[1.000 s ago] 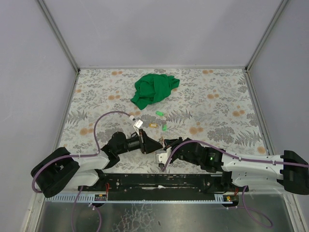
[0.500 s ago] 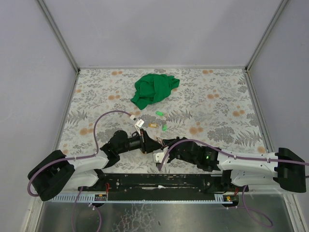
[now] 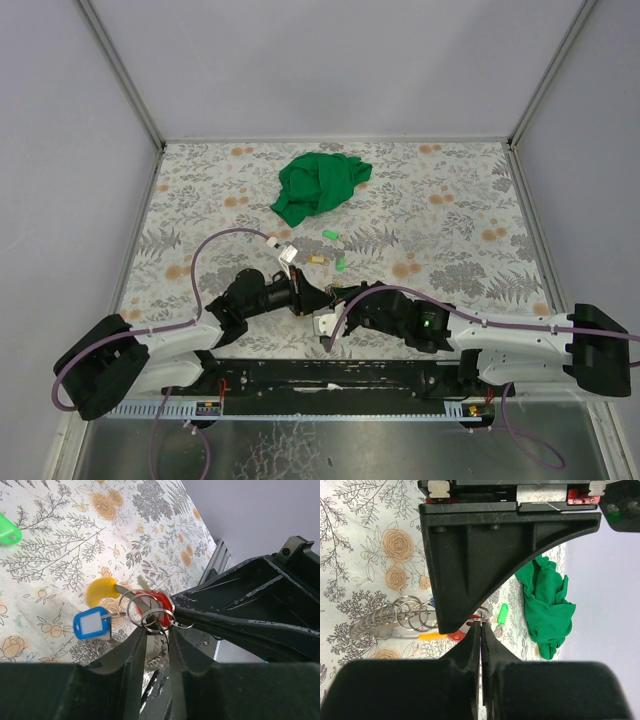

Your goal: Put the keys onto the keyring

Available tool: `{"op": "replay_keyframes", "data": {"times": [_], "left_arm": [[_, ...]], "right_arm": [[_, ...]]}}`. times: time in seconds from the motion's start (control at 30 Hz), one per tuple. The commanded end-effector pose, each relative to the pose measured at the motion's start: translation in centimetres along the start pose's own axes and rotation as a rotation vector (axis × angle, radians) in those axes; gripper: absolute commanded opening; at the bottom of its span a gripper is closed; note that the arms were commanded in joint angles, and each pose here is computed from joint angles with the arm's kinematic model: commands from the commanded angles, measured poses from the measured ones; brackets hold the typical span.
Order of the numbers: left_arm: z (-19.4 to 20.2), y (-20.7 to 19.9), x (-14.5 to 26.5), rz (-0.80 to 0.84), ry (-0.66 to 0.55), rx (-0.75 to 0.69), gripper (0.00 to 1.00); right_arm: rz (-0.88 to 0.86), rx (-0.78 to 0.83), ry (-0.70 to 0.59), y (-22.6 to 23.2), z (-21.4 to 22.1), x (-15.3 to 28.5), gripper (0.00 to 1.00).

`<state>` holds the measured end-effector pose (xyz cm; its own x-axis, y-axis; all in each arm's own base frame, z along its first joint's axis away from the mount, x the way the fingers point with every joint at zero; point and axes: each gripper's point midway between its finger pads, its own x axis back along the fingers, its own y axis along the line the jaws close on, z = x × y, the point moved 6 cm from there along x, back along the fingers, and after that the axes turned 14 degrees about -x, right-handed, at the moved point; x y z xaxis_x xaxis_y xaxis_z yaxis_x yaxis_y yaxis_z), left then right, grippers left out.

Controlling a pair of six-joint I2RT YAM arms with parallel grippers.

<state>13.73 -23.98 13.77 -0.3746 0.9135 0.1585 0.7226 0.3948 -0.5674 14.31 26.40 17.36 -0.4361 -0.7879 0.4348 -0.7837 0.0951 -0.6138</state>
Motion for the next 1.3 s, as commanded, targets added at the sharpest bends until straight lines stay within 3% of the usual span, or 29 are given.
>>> {"op": "replay_keyframes", "data": {"times": [0.0,0.1,0.27,0.47,0.93,1.27], "left_arm": [[-1.0,-0.5,-0.1,0.006,-0.034,-0.014,0.15],[-1.1,-0.4,0.0,-0.014,-0.047,-0.006,0.09],[-1.4,-0.1,0.4,-0.051,-0.078,0.006,0.06],[-1.3,0.8,0.8,-0.128,-0.138,0.065,0.05],[-2.7,2.1,2.1,-0.225,-0.387,0.247,0.04],[-3.5,2.0,1.6,-0.210,-0.430,0.282,0.04]], "right_arm": [[0.045,-0.017,-0.080,-1.7,-2.3,-0.1,0.00],[0.066,-0.044,-0.075,-1.8,-2.3,0.2,0.02],[0.114,-0.162,-0.078,-2.3,-2.2,1.0,0.21],[0.137,-0.400,-0.110,-2.1,-2.2,1.8,0.32],[0.089,-1.152,-0.303,-0.2,-2.4,1.4,0.38],[-0.009,-1.419,-0.351,0.5,-1.6,-0.8,0.35]]}}
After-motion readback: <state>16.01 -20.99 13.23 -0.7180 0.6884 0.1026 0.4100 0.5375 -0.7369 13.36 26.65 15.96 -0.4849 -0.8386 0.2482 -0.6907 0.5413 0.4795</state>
